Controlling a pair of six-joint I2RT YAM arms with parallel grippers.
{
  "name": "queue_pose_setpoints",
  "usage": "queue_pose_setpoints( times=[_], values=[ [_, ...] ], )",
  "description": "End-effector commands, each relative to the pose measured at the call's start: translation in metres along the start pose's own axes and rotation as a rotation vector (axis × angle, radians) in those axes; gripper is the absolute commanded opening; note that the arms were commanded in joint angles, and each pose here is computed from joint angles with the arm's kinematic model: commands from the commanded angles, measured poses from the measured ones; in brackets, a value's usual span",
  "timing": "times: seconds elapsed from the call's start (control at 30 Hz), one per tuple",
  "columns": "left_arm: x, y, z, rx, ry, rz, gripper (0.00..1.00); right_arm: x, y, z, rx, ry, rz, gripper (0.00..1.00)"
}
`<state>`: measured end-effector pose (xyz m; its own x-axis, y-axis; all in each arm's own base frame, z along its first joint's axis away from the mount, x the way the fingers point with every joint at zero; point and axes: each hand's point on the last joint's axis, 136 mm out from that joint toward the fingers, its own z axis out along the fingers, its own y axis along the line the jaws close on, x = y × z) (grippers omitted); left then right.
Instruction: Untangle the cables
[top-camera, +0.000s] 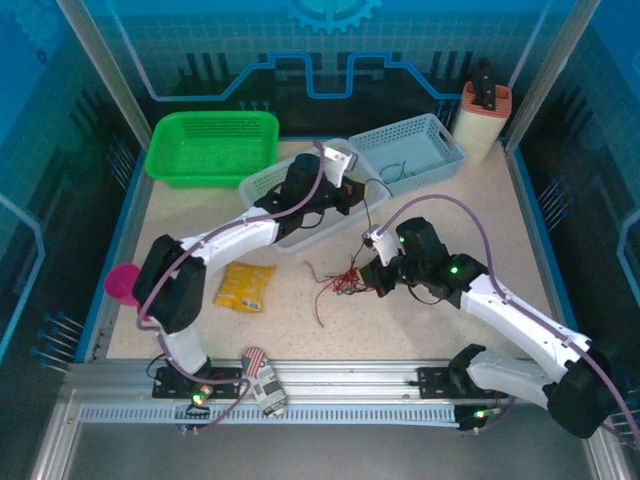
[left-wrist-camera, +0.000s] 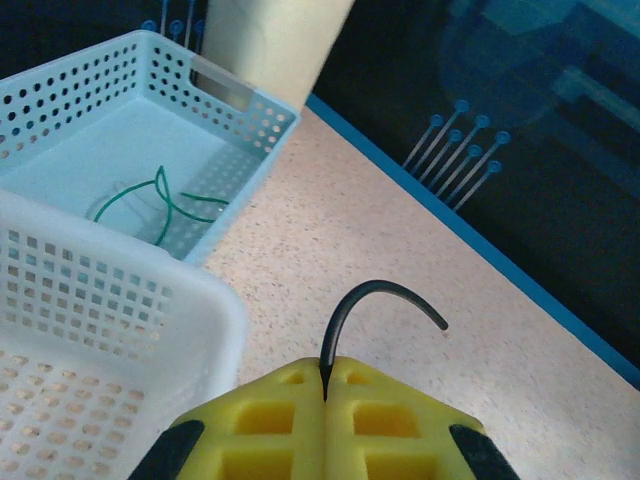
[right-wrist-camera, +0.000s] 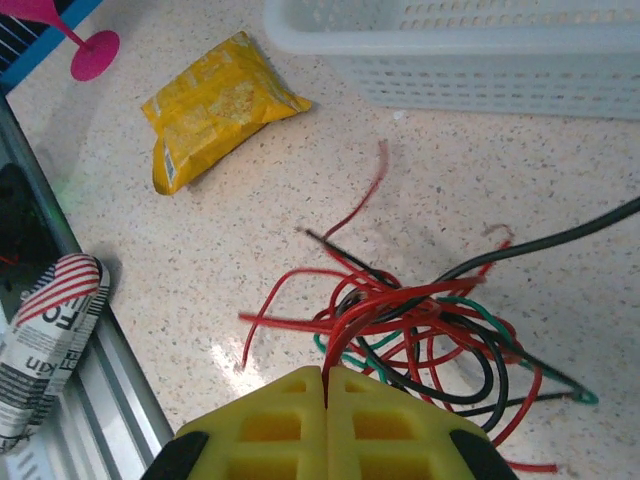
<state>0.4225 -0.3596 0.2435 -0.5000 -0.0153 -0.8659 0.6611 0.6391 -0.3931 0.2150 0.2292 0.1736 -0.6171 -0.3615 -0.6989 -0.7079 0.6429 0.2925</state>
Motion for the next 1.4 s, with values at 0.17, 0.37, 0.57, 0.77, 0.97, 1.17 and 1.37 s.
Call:
queue_pose_setpoints(
  times=[0.17,0.37,0.57,0.77,0.97,1.17,1.37],
  values=[
    [-0.010,0.010,0.034,-0.096,-0.011,-0.030,0.00,0.006,0.006,-0.004,0.047,0.049,-0.165,0.00],
    [-0.017,0.010,0.053,-0.098,-0.022,-0.032,0.00,0.011,0.030,0.008,-0.042,0.117,-0.297,0.00],
    [-0.022,0.000,0.072,-0.080,-0.017,-0.007,0.00,0.010,0.045,0.016,-0.097,0.187,-0.388,0.00],
    [-0.029,0.002,0.087,-0.095,-0.029,0.014,0.00,0.018,0.068,0.020,-0.176,0.227,-0.460,0.00],
    [-0.038,-0.001,0.103,-0.071,-0.037,0.000,0.00,0.026,0.072,0.021,-0.189,0.262,-0.512,0.00],
    [-0.032,-0.014,0.101,0.003,-0.023,-0.003,0.02,0.010,0.030,0.021,-0.026,0.219,-0.334,0.00],
    [-0.008,-0.032,0.058,0.078,0.019,-0.017,0.39,-0.013,0.006,0.012,-0.031,0.090,-0.088,0.00]
  ],
)
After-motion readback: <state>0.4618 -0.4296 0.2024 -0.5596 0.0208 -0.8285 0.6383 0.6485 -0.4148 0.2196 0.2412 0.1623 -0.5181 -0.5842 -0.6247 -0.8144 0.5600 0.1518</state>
